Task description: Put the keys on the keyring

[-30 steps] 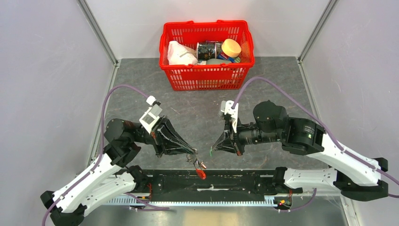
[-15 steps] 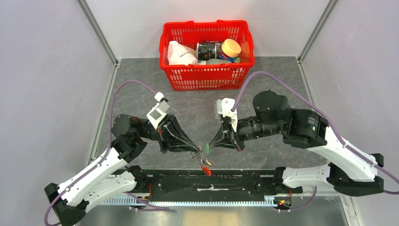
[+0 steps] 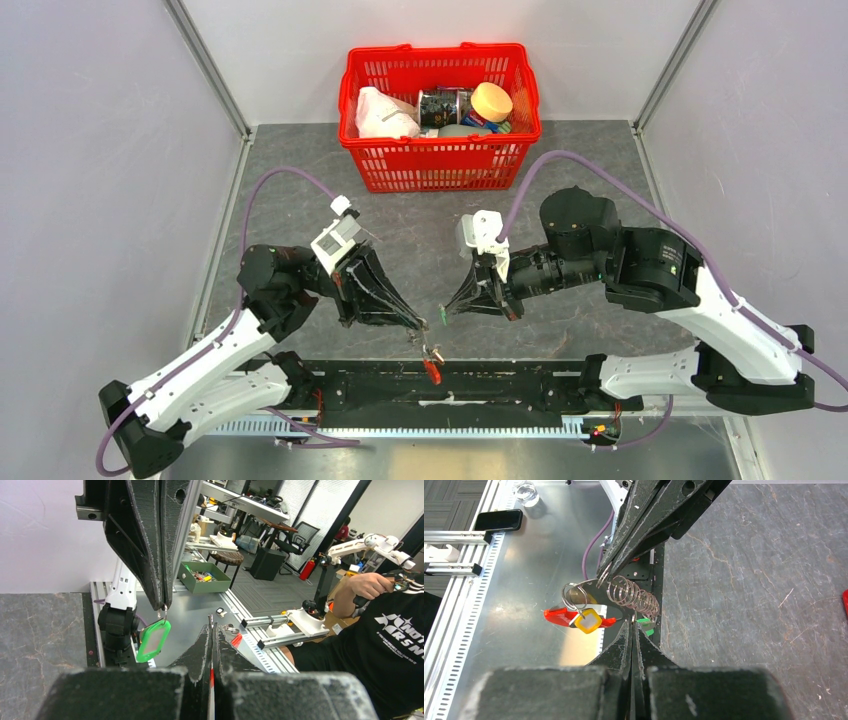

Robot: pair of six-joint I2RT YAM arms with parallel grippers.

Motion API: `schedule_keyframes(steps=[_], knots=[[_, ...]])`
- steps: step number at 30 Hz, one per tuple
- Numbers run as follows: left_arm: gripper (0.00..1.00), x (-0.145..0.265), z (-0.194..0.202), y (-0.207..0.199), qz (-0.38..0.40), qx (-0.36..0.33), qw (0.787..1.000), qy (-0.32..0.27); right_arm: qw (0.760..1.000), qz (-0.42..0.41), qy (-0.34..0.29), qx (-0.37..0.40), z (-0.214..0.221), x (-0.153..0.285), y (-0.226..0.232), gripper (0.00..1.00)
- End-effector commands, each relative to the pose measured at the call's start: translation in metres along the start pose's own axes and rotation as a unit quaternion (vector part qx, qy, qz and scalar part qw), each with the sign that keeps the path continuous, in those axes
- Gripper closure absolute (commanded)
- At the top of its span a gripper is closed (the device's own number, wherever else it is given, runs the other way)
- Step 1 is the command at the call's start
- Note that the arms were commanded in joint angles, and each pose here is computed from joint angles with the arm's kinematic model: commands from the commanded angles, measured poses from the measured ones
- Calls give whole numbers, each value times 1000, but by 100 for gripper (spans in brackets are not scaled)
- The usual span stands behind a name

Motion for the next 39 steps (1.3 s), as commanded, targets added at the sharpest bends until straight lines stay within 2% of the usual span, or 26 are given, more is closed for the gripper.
schedule_keyframes(steps=[1,15,39], knots=[[98,-3,-14,-12,30,-21,999,-13,999,-10,-39,24,-21,7,7,100],[98,-5,-10,-11,37,-17,999,-11,998,-36,-53,25,-39,-4,10,100],[98,-6,-8,-6,30,-14,999,-10,996,-77,-41,35,-26,2,22,100]])
Point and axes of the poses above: each gripper's point midway between its finger pads, its own x axis back along the fingers, its own y axis along the line the jaws close on, z = x × y, the point moved 5 cm from there along x, back along the fingers, and after that the axes turned 15 degrees about -x, right-handed, at the moved point
